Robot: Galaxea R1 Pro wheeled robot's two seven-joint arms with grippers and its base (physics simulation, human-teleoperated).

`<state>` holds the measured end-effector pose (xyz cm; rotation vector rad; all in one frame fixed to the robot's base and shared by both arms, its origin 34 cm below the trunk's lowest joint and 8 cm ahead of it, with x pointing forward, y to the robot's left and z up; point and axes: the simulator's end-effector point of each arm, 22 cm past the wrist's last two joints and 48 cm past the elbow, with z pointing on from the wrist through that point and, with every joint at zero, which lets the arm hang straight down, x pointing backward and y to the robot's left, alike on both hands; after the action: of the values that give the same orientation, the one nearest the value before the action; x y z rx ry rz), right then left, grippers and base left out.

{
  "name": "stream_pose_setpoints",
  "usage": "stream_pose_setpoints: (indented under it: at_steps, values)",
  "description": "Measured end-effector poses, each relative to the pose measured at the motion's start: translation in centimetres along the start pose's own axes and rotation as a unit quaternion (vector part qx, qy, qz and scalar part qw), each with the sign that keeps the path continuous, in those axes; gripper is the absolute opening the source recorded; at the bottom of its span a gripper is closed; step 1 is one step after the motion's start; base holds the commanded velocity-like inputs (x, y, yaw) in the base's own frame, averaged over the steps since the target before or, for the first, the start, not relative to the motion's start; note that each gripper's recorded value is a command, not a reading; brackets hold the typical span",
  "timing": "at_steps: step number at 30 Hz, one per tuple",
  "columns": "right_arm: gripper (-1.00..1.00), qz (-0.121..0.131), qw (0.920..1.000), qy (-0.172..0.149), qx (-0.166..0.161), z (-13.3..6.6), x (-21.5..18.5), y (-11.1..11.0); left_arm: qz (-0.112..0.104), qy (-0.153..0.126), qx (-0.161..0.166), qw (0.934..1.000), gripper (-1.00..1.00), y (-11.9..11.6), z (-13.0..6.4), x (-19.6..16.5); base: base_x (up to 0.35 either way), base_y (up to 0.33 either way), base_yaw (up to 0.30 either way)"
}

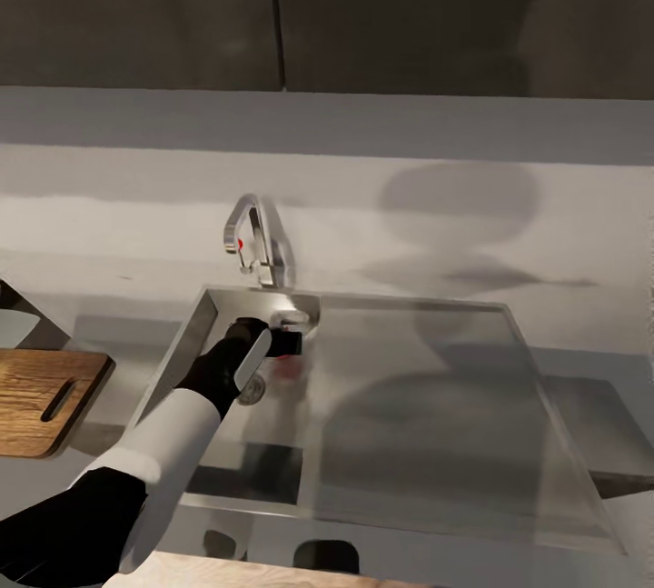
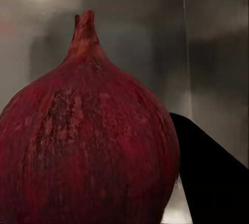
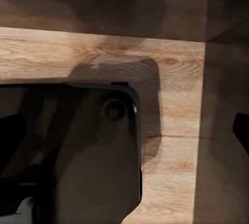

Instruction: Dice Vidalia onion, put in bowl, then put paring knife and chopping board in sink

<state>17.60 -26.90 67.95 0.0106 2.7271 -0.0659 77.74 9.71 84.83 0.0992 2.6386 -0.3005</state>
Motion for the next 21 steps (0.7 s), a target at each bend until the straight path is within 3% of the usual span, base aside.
stream_pose_setpoints:
  at_steps: [6, 12, 16, 21]
  values:
    - [1.00, 0.000, 1.0000, -0.004, 0.000, 0.1, -0.3, 0.0, 0.008, -0.053, 0.006, 0.9986, -1.00, -0.2, -2.6, -3.5, 0.000, 0.000, -0.093]
    - [1.00, -0.001, 1.0000, -0.008, 0.000, 0.1, -0.5, 0.0, 0.016, -0.083, 0.011, 0.9964, -1.00, 0.3, -5.6, -2.8, 0.000, 0.000, -0.089]
    - [1.00, -0.001, 0.9999, -0.011, 0.000, 0.2, -0.7, 0.0, 0.034, -0.083, -0.015, 0.9958, -1.00, 3.9, -8.4, -1.5, -0.040, 0.000, -0.089]
    - [1.00, 0.000, 0.9999, -0.015, 0.000, 0.2, -1.0, 0.1, 0.048, -0.100, -0.039, 0.9931, -1.00, 7.1, -10.8, -1.2, -0.238, 0.000, -0.064]
